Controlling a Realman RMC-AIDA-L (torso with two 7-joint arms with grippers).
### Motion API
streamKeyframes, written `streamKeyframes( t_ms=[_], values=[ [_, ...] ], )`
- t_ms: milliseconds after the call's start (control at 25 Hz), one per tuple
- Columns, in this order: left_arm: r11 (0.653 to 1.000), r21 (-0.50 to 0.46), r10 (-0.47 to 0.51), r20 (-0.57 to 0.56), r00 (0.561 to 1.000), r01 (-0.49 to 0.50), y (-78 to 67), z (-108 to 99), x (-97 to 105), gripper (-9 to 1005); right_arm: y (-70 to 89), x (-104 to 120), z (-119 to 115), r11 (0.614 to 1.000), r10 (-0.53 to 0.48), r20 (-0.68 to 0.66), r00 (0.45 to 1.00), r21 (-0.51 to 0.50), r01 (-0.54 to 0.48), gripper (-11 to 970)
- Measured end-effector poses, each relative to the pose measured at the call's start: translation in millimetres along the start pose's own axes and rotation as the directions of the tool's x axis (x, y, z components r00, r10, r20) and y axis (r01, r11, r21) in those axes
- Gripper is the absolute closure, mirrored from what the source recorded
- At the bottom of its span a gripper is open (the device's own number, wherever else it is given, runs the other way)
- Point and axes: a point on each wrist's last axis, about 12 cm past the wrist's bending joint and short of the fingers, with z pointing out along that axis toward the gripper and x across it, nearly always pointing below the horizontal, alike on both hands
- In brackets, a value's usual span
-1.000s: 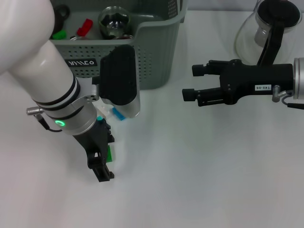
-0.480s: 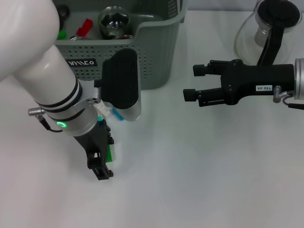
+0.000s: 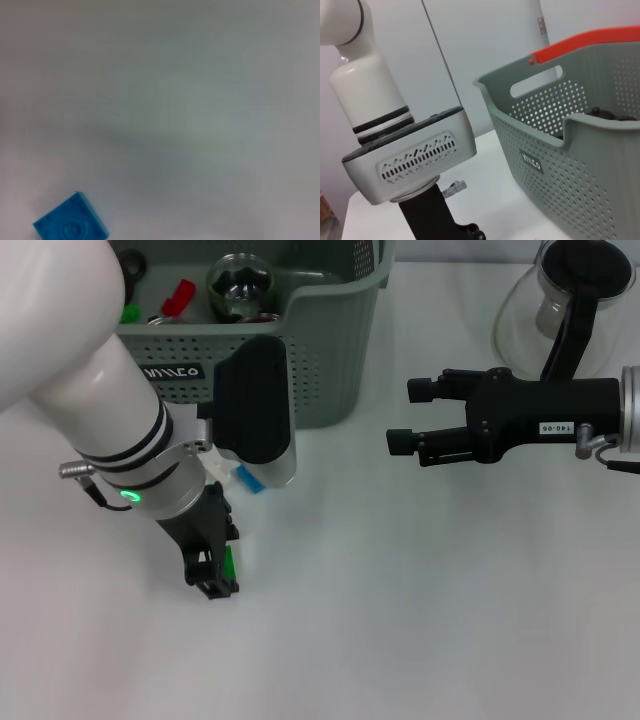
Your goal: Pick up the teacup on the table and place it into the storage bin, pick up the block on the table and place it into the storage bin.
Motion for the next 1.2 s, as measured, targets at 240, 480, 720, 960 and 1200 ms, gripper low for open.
streamKeyframes(
  t_ms=[240,480,720,960,1200],
  values=[
    [1.000,-0.010,-0.008,-0.009,1.000,0.008,1.7,1,2,408,-0.2,1,-1,1.000,0.001,0.000,1.000,0.002,-0.001,18],
    [1.000,-0.003,-0.009,0.065,0.998,0.009,-2.2,-25,-1,567,-0.3,1,-4,1.000,0.005,0.009,1.000,0.005,-0.005,18],
    [0.987,0.035,-0.160,0.379,0.911,0.158,5.9,-93,10,571,0.2,2,-5,1.000,0.005,0.005,1.000,0.000,-0.005,18],
    [0.858,0.034,-0.400,0.669,0.627,0.512,55.8,-153,70,548,1.7,5,-7,1.000,-0.003,-0.006,1.000,-0.009,0.003,18],
    [0.699,0.059,-0.513,0.735,0.443,0.713,105.3,-187,123,524,2.8,8,-10,1.000,-0.001,-0.008,1.000,-0.015,0.000,18]
  ],
)
